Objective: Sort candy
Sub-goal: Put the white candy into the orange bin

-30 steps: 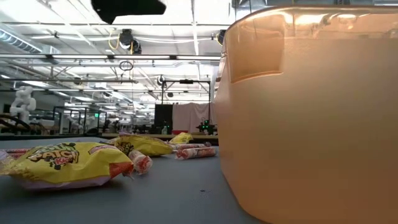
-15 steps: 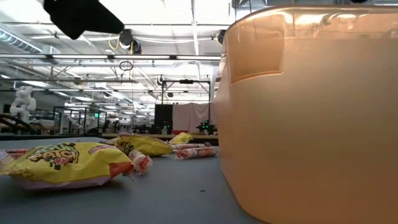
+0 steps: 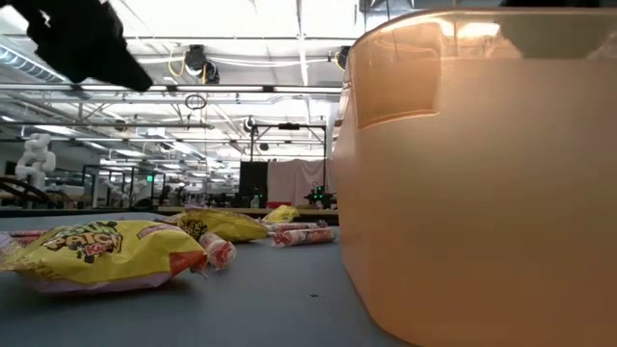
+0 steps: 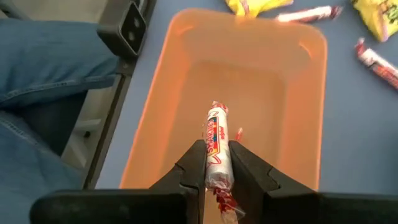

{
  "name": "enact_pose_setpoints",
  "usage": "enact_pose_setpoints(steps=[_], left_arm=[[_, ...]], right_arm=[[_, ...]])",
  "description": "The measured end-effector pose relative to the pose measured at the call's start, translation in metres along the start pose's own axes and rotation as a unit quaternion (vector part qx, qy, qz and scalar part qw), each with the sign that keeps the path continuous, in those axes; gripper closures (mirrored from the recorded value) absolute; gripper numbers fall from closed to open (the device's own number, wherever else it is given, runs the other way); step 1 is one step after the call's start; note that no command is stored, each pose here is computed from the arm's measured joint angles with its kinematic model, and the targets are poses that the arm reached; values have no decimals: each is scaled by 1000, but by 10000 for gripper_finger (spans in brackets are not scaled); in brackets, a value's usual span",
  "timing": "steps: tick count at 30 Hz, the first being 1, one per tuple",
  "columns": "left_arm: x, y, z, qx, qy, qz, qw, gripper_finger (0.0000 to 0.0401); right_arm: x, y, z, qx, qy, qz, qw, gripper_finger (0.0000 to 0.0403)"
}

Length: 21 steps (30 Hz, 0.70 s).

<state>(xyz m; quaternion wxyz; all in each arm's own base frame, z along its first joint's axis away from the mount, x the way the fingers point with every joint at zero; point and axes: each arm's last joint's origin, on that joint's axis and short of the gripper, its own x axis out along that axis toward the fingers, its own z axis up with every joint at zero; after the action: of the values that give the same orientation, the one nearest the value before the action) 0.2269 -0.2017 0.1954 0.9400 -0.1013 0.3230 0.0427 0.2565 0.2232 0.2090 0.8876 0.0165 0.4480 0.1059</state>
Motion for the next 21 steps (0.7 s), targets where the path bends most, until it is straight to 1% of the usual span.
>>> enact_pose_setpoints(steps=[3, 11, 16, 21], left_arm=[[0, 1, -2, 1, 9, 0, 1000, 127], [0, 1, -2, 2, 16, -5, 1000, 127], [2, 0, -4, 3, 18, -3, 1000, 127], [8, -1, -9, 10, 26, 3, 1000, 127]], right_arm=[[7, -4, 0, 10, 10, -5, 1000, 357], [8, -9, 2, 14, 8, -11, 1000, 357], [20, -8, -2, 12, 24, -17, 1000, 357], [32, -7, -6, 13, 41, -3, 999, 357]])
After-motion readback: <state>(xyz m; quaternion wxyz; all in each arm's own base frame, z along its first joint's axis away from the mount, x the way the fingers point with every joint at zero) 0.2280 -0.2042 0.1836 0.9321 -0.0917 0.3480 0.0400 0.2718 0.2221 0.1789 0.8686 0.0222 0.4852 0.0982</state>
